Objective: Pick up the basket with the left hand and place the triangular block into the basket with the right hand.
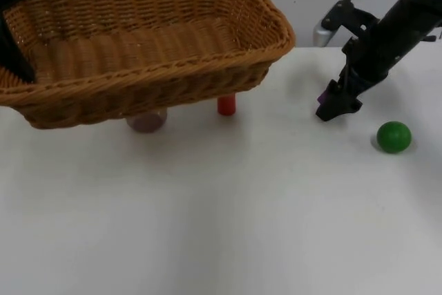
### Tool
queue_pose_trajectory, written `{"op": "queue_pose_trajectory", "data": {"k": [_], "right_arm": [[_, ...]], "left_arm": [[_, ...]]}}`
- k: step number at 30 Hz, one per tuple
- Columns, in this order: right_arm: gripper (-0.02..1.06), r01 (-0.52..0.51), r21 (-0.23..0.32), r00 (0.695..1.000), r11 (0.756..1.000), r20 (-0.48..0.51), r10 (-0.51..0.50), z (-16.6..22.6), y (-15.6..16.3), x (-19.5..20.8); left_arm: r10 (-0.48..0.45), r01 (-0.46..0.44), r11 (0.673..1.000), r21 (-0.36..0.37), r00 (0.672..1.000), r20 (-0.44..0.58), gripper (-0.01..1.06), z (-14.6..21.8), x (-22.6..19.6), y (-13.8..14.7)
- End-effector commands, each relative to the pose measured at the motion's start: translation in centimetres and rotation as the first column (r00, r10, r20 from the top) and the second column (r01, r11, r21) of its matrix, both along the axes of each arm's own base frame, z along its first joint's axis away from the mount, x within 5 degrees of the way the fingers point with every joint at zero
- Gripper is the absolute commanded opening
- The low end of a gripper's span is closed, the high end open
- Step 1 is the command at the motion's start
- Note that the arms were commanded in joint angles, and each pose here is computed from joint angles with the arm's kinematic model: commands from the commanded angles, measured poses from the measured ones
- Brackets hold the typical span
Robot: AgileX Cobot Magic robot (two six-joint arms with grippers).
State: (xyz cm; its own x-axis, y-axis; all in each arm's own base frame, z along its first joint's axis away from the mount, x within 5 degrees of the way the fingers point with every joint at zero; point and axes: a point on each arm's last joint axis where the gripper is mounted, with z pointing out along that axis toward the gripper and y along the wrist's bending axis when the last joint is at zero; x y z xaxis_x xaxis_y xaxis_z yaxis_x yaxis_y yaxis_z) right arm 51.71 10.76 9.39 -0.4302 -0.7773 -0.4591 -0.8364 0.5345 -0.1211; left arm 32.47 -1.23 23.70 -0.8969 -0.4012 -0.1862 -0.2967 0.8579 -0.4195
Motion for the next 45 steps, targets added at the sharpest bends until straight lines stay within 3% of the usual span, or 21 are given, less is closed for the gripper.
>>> {"op": "queue_pose_trajectory", "data": {"k": [1, 4, 5, 9, 10, 13, 22, 25, 27, 28, 34, 40, 45], "right_arm": [[1.02, -0.027, 0.000, 0.999, 1.000, -0.019, 0.027, -0.23, 0.38, -0.19], [0.85, -0.028, -0.009, 0.999, 1.000, -0.036, 0.028, -0.31, 0.31, -0.34], [0.85, -0.028, -0.009, 0.999, 1.000, -0.036, 0.028, -0.31, 0.31, -0.34], [0.50, -0.001, 0.000, 0.999, 1.000, -0.044, 0.001, -0.31, 0.31, -0.32], [0.50, -0.001, 0.000, 0.999, 1.000, -0.044, 0.001, -0.31, 0.31, -0.32], [0.36, 0.012, 0.005, 0.999, 1.000, -0.047, -0.012, -0.20, 0.31, -0.31], [0.36, 0.046, 0.021, 0.999, 0.999, -0.028, -0.046, -0.10, 0.34, -0.05], [0.43, 0.066, 0.032, 0.998, 0.997, -0.005, -0.066, 0.00, 0.35, 0.19], [0.58, 0.074, 0.054, 0.997, 0.996, -0.001, -0.074, 0.09, 0.49, 0.27], [0.59, 0.074, 0.055, 0.997, 0.996, -0.001, -0.074, 0.09, 0.50, 0.27], [0.56, 0.075, 0.055, 0.997, 0.996, 0.002, -0.075, 0.10, 0.49, 0.30], [0.56, 0.063, 0.116, 0.998, 0.991, 0.007, -0.064, 0.02, 1.01, 0.35], [0.39, 0.056, 0.114, 0.998, 0.992, -0.007, -0.056, -0.02, 1.03, 0.22]], "left_arm": [[0.021, -0.020, 1.000, -0.017, 0.999, 0.045, 0.00, 1.34, 0.26, -0.08], [0.024, -0.023, 1.000, -0.016, 0.998, 0.056, 0.00, 1.67, 0.44, -0.06], [0.024, -0.023, 1.000, -0.016, 0.998, 0.056, 0.00, 1.67, 0.44, -0.06], [0.013, -0.012, 1.000, -0.004, 0.999, 0.040, 0.00, 1.58, 0.29, 0.00], [0.013, -0.012, 1.000, -0.004, 0.999, 0.040, 0.00, 1.58, 0.29, 0.00], [0.008, -0.008, 1.000, -0.002, 0.999, 0.034, 0.00, 1.55, 0.22, 0.00], [0.008, -0.008, 1.000, -0.001, 0.999, 0.042, 0.00, 1.80, 0.12, 0.00], [0.008, -0.008, 1.000, -0.001, 0.999, 0.042, 0.00, 1.80, 0.12, 0.00], [0.008, -0.008, 1.000, -0.001, 0.999, 0.042, 0.00, 1.80, 0.12, 0.00], [0.008, -0.008, 1.000, -0.001, 0.999, 0.042, 0.00, 1.80, 0.12, 0.00], [0.010, -0.010, 1.000, -0.001, 0.999, 0.045, 0.00, 1.80, 0.16, 0.01], [0.015, -0.015, 1.000, -0.002, 0.999, 0.045, 0.00, 1.80, 0.17, 0.02], [0.015, -0.015, 1.000, -0.004, 0.999, 0.043, 0.00, 1.80, 0.16, 0.00]]}}
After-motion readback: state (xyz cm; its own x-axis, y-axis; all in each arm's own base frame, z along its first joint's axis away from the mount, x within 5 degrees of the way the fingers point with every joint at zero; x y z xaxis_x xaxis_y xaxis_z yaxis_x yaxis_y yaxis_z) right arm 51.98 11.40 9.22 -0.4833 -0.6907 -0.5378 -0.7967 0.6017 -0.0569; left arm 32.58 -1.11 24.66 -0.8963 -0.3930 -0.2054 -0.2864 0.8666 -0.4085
